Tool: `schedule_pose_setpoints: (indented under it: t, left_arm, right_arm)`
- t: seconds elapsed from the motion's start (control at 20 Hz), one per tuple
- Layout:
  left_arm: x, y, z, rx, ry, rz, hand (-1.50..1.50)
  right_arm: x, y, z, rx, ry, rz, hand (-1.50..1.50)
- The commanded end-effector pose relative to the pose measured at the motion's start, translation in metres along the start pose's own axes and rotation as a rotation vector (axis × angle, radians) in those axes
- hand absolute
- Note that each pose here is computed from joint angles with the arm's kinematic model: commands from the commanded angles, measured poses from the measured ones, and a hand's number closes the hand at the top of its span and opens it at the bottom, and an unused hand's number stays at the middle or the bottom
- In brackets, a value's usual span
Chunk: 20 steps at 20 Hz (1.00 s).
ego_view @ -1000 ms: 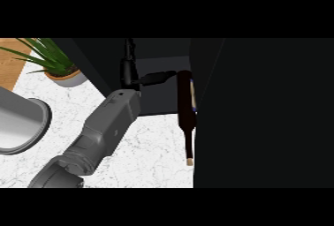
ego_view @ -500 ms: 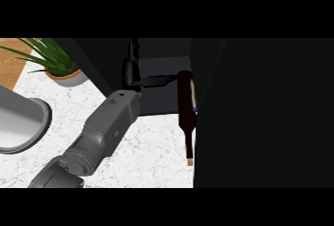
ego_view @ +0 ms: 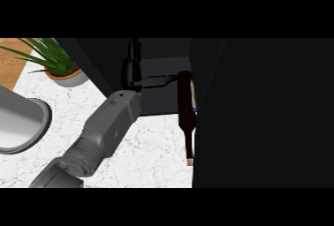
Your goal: Pick up the wine, place it into the cabinet and close the cabinet
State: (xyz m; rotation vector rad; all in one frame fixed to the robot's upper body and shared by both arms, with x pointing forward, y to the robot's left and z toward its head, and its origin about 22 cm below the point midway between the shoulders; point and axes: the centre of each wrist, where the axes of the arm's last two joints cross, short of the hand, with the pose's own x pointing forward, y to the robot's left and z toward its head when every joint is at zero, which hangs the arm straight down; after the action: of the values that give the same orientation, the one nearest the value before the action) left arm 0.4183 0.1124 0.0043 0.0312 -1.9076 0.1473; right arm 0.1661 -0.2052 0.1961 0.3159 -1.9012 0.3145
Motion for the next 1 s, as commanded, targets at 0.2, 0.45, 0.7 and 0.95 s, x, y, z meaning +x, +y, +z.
schedule_pose_setpoints:
  t: [0.2, 0.45, 0.7, 0.95]
  left_arm:
    - [-0.028, 0.023, 0.032, 0.049, 0.057, 0.066, -1.50]
    - [-0.028, 0.018, 0.041, 0.084, 0.064, 0.063, -1.50]
    - [-0.019, -0.008, 0.066, 0.002, 0.046, 0.077, -1.50]
    - [-0.012, -0.031, 0.110, 0.000, 0.071, 0.082, -1.50]
  right_arm:
    - [0.007, 0.003, 0.006, 0.008, -0.011, -0.014, -1.50]
    - [0.016, -0.001, 0.006, 0.005, -0.018, -0.005, -1.50]
    - [0.007, -0.012, 0.006, -0.020, -0.024, -0.008, -1.50]
    - [0.013, -0.008, 0.019, -0.045, -0.015, 0.015, -1.50]
